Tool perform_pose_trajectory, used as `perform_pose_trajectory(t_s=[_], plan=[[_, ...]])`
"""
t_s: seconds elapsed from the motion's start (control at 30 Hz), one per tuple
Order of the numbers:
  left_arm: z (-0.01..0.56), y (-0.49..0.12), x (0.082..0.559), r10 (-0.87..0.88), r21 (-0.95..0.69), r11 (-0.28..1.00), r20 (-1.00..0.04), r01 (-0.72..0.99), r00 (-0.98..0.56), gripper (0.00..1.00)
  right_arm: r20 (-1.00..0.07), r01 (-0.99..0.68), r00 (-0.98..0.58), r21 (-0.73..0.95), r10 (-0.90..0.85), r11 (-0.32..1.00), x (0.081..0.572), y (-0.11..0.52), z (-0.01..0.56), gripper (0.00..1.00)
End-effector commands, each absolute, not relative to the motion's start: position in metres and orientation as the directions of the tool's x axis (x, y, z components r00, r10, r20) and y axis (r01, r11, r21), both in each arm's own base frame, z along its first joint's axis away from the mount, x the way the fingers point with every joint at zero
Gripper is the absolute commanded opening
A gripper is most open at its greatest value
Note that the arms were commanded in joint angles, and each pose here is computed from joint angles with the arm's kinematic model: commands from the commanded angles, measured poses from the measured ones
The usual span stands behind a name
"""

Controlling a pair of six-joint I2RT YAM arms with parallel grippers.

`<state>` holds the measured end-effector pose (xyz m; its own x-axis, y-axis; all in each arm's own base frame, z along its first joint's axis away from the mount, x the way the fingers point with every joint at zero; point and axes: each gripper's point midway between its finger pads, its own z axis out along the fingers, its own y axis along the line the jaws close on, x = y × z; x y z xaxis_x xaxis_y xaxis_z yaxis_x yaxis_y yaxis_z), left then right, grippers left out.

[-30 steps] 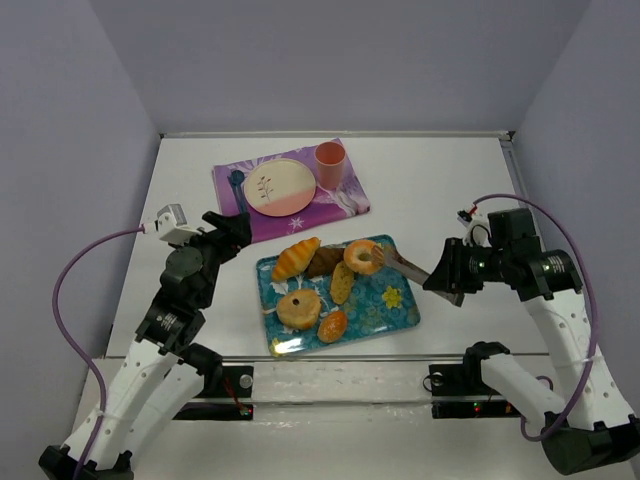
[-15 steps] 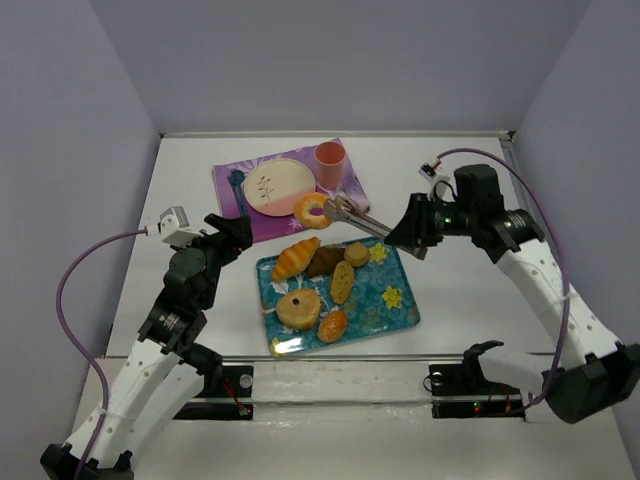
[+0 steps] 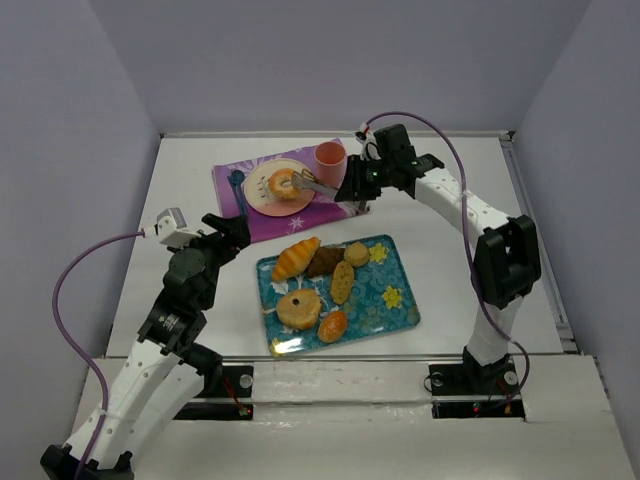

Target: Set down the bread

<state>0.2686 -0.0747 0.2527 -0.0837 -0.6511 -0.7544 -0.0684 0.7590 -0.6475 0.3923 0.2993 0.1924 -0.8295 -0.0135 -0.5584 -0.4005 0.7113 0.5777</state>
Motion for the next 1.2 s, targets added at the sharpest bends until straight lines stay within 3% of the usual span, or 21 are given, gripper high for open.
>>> perform_pose_trajectory(t_s=[0.0,0.1,0.23,0.63,0.8,0.93,1.17], plan=[[0.265,-0.067,0.269,-0.66,-0.657,0.751,-0.751,-0.07,-0.029,0.96,-0.642,-0.429,-0.766,0.562,0.045,0.707,0.431,0.311,0.217,0.08],[0.268,-0.067,0.269,-0.659,-0.657,0.751,-0.752,-0.066,-0.027,0.96,-0.613,-0.416,-0.789,0.58,0.04,0.7,0.435,0.317,0.206,0.14],[0.27,-0.067,0.268,-0.663,-0.661,0.748,-0.749,-0.061,-0.022,0.97,-0.595,-0.402,-0.803,0.582,0.033,0.707,0.436,0.318,0.201,0.3],[0.274,-0.068,0.267,-0.667,-0.666,0.745,-0.745,-0.047,-0.02,0.99,-0.626,-0.401,-0.779,0.54,0.034,0.74,0.435,0.307,0.221,0.51],[0.278,-0.067,0.265,-0.671,-0.67,0.741,-0.742,-0.041,-0.01,0.99,-0.627,-0.408,-0.779,0.536,0.025,0.739,0.432,0.306,0.225,0.51],[0.279,-0.066,0.265,-0.672,-0.671,0.74,-0.74,-0.038,-0.007,0.99,-0.643,-0.427,-0.766,0.533,0.021,0.731,0.424,0.303,0.238,0.45],[0.279,-0.068,0.265,-0.673,-0.672,0.74,-0.74,-0.034,-0.012,0.99,-0.671,-0.45,-0.741,0.514,0.016,0.73,0.386,0.282,0.258,0.44]])
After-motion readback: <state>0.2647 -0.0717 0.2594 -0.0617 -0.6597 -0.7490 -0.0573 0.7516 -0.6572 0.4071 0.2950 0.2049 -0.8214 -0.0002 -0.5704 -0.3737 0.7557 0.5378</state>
